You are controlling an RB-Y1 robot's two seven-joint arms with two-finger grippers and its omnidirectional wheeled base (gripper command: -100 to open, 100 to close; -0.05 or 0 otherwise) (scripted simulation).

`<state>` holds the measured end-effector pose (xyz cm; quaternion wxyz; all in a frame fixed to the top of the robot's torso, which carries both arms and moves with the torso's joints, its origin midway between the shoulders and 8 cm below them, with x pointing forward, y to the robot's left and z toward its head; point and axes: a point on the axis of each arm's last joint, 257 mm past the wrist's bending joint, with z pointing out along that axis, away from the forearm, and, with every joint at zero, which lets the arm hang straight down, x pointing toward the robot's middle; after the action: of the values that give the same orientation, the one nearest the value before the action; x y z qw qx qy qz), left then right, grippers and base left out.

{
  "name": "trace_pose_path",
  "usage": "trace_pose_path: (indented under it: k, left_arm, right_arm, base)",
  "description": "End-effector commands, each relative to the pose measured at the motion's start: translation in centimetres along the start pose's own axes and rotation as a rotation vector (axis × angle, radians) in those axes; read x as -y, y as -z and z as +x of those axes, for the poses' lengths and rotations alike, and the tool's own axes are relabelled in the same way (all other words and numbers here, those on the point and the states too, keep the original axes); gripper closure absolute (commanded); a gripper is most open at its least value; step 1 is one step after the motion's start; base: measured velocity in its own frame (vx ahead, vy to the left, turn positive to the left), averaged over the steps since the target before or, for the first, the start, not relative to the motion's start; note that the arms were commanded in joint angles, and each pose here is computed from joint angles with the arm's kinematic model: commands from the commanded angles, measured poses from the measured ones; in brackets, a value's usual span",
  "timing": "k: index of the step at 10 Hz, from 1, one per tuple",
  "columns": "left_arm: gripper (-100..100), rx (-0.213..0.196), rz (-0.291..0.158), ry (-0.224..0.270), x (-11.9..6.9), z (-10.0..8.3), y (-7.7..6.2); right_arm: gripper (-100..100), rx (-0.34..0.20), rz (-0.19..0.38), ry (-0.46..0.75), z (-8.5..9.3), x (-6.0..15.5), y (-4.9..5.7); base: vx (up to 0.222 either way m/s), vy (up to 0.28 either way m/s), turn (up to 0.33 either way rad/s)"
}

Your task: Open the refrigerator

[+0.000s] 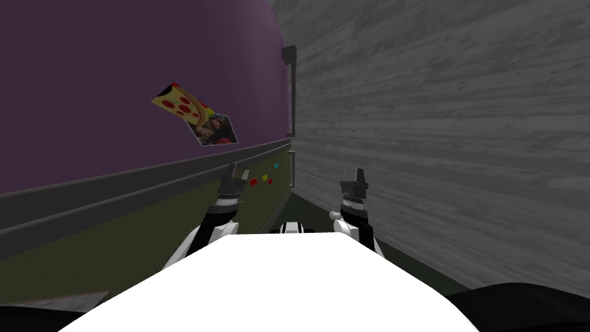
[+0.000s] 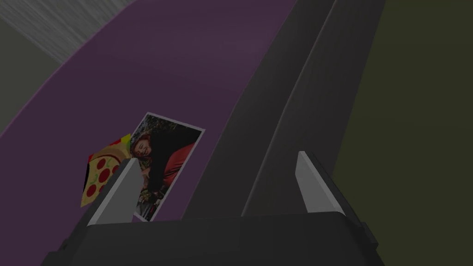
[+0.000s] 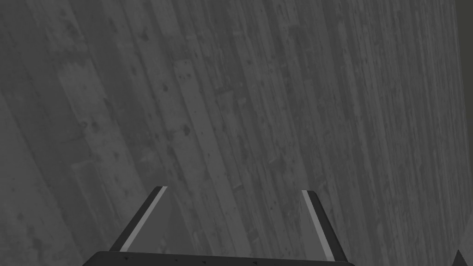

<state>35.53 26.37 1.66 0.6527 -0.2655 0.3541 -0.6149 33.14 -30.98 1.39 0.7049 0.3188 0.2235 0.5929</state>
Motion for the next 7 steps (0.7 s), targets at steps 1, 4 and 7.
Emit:
trace_pose_path:
  k: [1,4,7]
  left_arm:
    - [-100,-0.02,-0.068,0.013,-2.3,-0.3,-0.2]
    - [-100,-0.028,-0.147,0.027,-5.0,-1.2,-0.4]
    - [-100,-0.027,-0.23,0.039,-7.7,-2.4,-0.6]
  right_arm:
    - [0,0.0,0.0,0.0,0.0,0.0,0.0]
    - [0,0.0,0.0,0.0,0.0,0.0,0.0]
    - [0,0.0,0.0,0.0,0.0,0.0,0.0]
  base:
    - [0.063,-0.055,-0.119]
    - [0.058,-0.056,-0.159]
    - [0.073,-0.046,-0.19]
